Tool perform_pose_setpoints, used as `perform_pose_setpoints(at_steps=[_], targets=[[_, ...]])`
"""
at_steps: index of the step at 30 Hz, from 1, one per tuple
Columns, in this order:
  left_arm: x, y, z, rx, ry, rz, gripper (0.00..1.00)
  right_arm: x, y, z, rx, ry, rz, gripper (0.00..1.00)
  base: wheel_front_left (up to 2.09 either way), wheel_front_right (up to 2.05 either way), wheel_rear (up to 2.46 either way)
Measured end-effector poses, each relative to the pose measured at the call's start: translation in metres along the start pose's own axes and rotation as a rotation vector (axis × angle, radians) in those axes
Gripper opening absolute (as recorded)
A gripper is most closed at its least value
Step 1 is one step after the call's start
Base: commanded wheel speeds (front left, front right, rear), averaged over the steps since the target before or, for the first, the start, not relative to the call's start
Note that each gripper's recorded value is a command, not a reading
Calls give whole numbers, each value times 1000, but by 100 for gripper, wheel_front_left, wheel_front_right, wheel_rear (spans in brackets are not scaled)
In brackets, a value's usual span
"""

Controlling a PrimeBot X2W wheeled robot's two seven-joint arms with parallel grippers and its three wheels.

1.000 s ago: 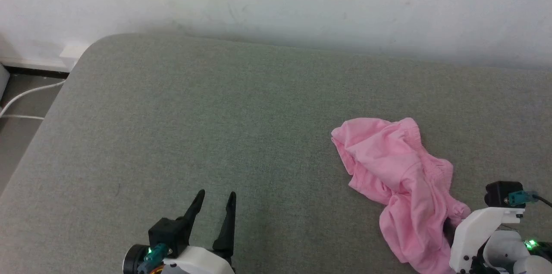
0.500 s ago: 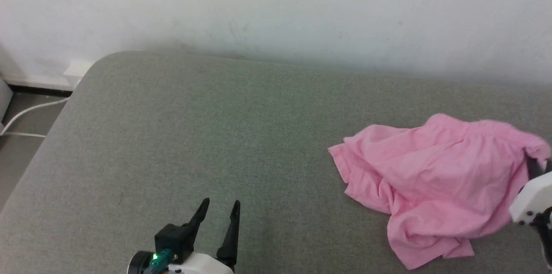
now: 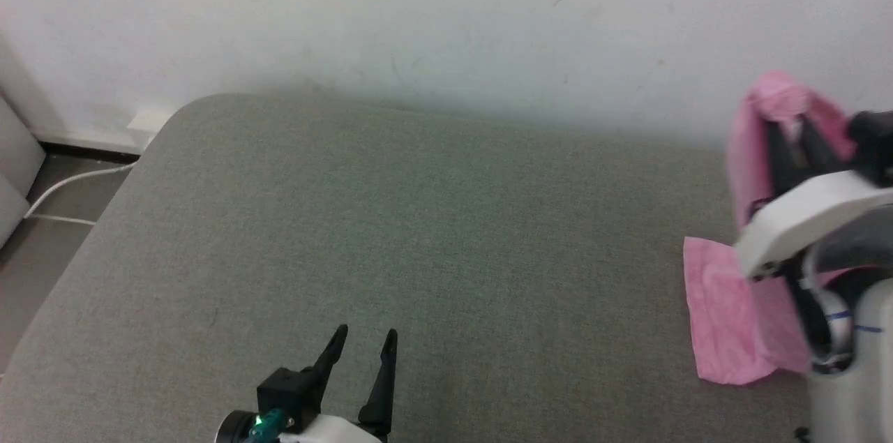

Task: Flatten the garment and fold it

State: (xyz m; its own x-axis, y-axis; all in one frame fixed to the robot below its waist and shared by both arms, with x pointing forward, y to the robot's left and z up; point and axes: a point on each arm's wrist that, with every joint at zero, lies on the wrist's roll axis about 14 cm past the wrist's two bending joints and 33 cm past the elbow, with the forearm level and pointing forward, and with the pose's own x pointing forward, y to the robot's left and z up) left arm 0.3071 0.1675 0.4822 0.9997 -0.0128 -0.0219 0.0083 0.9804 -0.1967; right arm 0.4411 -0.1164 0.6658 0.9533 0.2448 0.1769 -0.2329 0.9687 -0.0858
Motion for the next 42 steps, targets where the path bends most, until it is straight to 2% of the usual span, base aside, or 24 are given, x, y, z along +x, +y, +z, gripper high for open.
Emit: perform_pose_setpoints(at_steps=[4,8,12,16,17,18,19,22,26,30,37,42], targets=[[-1,4,-6,-9,18,23,100,2,88,-49,12,148,250,0,0,0,0],[1,5,-12,-26,36,37,100,-14,151,-111,23,320,431,0,0,0,0],[5,8,-18,-35,58,57,100,-41,205,-161,22,459,596,0,0,0,0],[7,8,-25,-46,76,68,100,-63,239,-194,3,540,720,0,0,0,0],[8,9,-26,-47,80,70,100,-67,245,-200,5,553,743,31,0,0,0],[8,10,-27,-48,84,76,100,-70,251,-204,5,560,766,95,0,0,0],[7,11,-29,-49,89,81,100,-74,256,-208,6,569,787,100,0,0,0],[6,13,-32,-51,99,94,100,-80,265,-215,19,590,820,100,0,0,0],[7,15,-30,-49,92,97,100,-73,261,-211,54,574,798,100,0,0,0],[10,14,-23,-40,69,83,100,-48,232,-196,67,496,703,100,0,0,0],[20,5,-5,-42,8,38,100,-7,130,-154,25,323,455,100,0,0,0],[29,-9,5,-44,-21,-17,100,-8,54,-125,-1,234,267,100,0,0,0]])
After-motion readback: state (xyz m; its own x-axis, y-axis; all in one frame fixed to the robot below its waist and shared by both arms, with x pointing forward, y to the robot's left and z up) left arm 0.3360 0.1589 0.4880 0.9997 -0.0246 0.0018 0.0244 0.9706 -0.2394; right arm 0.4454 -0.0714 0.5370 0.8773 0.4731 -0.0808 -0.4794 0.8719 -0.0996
